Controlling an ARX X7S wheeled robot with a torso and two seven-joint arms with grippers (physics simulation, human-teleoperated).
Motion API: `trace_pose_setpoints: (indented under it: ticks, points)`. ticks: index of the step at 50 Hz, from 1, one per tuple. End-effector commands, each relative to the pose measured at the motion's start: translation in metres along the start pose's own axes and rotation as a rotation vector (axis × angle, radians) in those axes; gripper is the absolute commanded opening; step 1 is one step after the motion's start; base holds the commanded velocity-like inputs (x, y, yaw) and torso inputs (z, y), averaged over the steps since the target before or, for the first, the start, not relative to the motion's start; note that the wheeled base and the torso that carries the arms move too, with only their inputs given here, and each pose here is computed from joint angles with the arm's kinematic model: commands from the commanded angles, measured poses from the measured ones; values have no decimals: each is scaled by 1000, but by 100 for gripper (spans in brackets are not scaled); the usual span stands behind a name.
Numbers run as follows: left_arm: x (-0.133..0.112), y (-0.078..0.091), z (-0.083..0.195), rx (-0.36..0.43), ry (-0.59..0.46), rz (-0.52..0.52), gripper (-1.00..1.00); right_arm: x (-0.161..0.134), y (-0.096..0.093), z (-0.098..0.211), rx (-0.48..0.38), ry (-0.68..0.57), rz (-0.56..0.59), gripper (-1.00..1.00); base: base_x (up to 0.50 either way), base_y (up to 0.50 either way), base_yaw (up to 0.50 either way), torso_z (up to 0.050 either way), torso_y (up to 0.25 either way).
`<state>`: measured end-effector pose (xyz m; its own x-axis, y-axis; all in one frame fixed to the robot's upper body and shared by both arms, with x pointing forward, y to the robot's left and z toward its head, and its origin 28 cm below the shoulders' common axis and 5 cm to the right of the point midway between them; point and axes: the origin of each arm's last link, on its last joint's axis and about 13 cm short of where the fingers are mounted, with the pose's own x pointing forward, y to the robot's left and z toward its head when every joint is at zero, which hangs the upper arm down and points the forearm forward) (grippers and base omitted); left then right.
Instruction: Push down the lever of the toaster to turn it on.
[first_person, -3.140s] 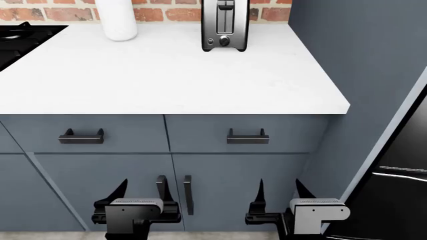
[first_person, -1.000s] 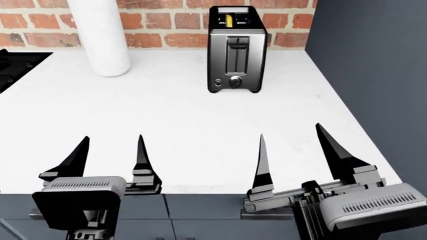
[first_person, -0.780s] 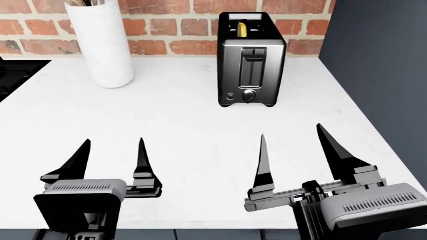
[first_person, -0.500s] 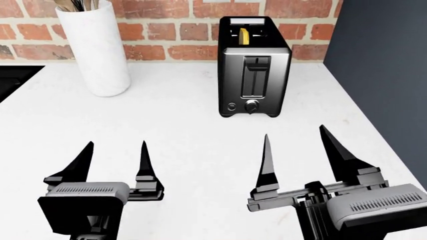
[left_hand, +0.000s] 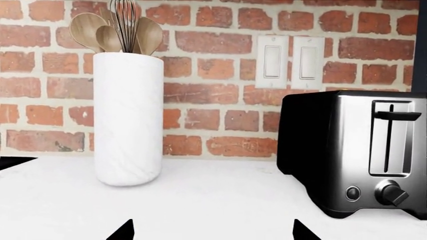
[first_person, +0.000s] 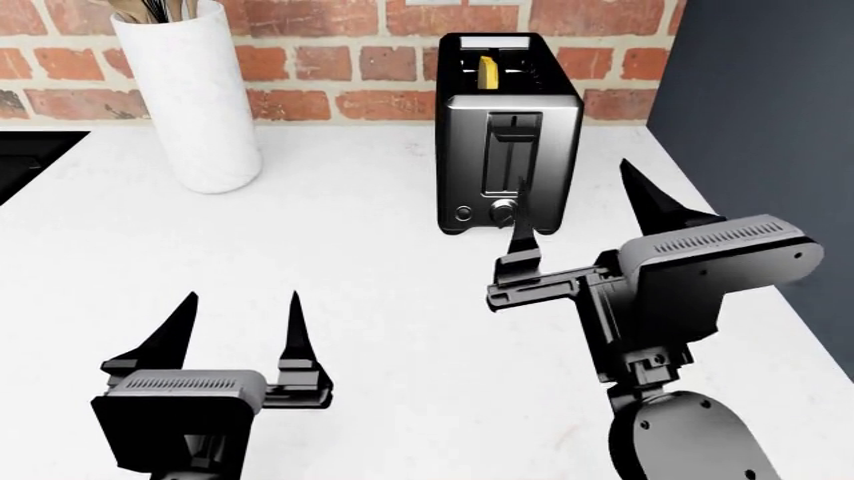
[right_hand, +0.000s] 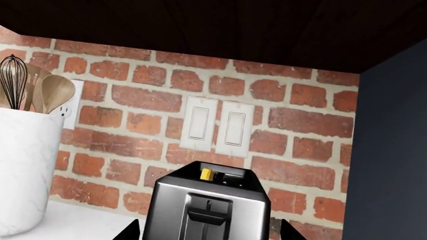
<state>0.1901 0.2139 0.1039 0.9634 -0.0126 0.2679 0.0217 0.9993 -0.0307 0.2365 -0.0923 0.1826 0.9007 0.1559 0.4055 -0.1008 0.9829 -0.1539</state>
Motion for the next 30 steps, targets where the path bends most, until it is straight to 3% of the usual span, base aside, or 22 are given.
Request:
trace_pose_setpoints:
  ticks: [1,5,6,30]
  points:
    - [-3,1,-4,-8,17,-7,100,36,-1,3,-21,27,11,100,0,0,0,0,0]
    - [-3,1,-5,-9,19,-7,100,46,-1,0,-27,36,10,100,0,0,0,0,0]
    - [-3,1,-5,-9,19,-7,100,48,-1,-1,-25,36,8,-100,0,0,0,0,0]
    - [-3,4,-12,-12,43,-6,100,76,10,0,15,57,59,-100,0,0,0,0,0]
